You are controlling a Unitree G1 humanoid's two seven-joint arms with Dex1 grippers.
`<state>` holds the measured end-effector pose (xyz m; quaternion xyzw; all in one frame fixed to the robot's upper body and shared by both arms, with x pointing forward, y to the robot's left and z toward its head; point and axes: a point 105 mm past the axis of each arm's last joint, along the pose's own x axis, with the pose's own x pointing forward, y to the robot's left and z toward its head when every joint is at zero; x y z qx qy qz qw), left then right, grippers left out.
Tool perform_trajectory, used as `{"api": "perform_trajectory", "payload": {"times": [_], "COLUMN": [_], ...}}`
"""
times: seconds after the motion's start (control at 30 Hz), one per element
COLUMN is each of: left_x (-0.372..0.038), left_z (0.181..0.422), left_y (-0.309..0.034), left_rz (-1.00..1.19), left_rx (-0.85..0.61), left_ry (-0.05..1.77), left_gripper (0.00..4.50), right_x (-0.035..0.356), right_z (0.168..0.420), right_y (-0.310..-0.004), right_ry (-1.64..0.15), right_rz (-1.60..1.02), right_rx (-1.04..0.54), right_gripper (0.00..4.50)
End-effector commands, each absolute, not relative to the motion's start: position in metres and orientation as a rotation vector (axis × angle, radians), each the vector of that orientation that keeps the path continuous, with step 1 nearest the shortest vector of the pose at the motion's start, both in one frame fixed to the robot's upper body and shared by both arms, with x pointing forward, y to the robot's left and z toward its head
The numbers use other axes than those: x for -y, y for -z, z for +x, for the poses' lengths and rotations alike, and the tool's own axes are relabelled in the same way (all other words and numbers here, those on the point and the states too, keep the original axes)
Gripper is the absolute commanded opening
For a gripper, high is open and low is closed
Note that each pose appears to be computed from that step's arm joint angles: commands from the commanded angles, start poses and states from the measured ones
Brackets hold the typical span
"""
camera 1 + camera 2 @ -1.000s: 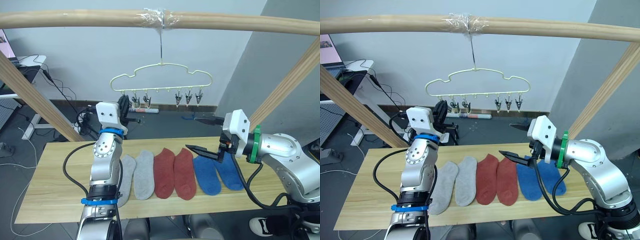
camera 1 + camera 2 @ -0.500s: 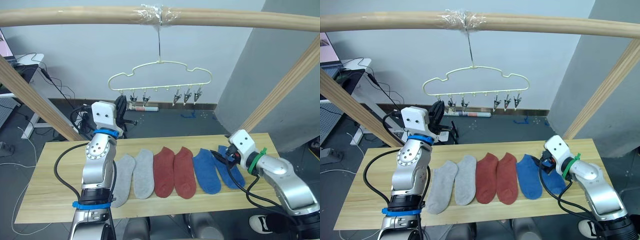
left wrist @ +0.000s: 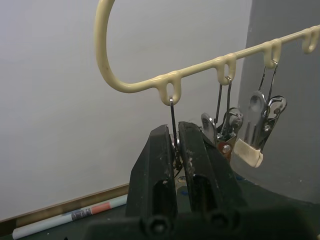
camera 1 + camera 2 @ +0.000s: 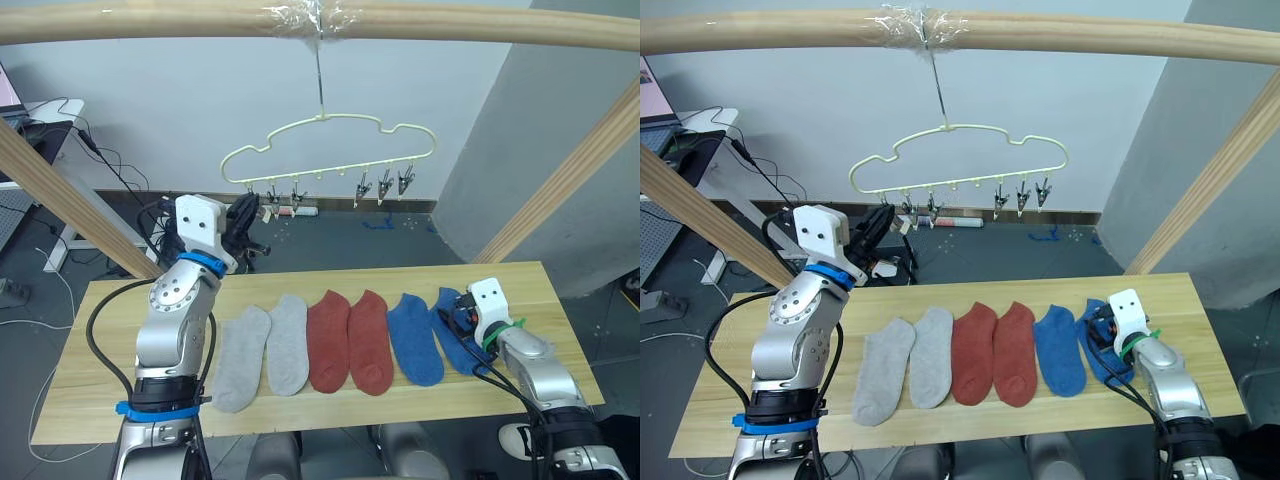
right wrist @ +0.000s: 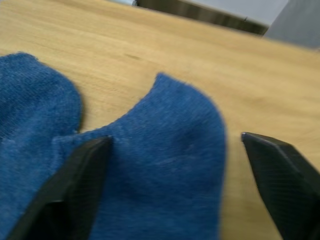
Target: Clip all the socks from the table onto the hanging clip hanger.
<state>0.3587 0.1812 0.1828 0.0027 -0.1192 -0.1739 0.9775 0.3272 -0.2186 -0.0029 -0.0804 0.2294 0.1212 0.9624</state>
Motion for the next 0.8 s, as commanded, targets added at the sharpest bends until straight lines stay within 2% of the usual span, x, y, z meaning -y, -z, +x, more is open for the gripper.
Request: {"api": "perform_trajectory", "payload": {"times": [0.03,0.3,0.4,0.57,0.67,0.8], "left_x": [-0.184,-0.183,-0.182,-0.176,-0.171,-0.167], "left_z": [0.356,0.357,0.356,0.353,0.353,0.353], "left_y": [-0.196,-0.198,-0.199,-0.202,-0.205,-0.208], "left_rz": [0.015,0.007,-0.001,-0.021,-0.031,-0.032], "left_rx": [0.274,0.252,0.245,0.232,0.228,0.224], "left_ry": [0.363,0.424,0.451,0.501,0.522,0.539], "left_gripper": [0.0,0.0,0.0,0.0,0.0,0.0], "right_x": [0.221,0.21,0.198,0.157,0.107,0.052], "right_z": [0.328,0.326,0.324,0.32,0.322,0.327], "right_y": [0.003,-0.006,-0.023,-0.083,-0.119,-0.131], "right_ry": [-0.227,-0.292,-0.368,-0.521,-0.64,-0.796], "right_rz": [-0.108,-0.159,-0.232,-0.4,-0.416,-0.424], "right_rx": [-0.468,-0.415,-0.349,-0.109,0.017,0.036], "right_gripper": [2.87,0.04,0.04,0.04,0.04,0.04]}}
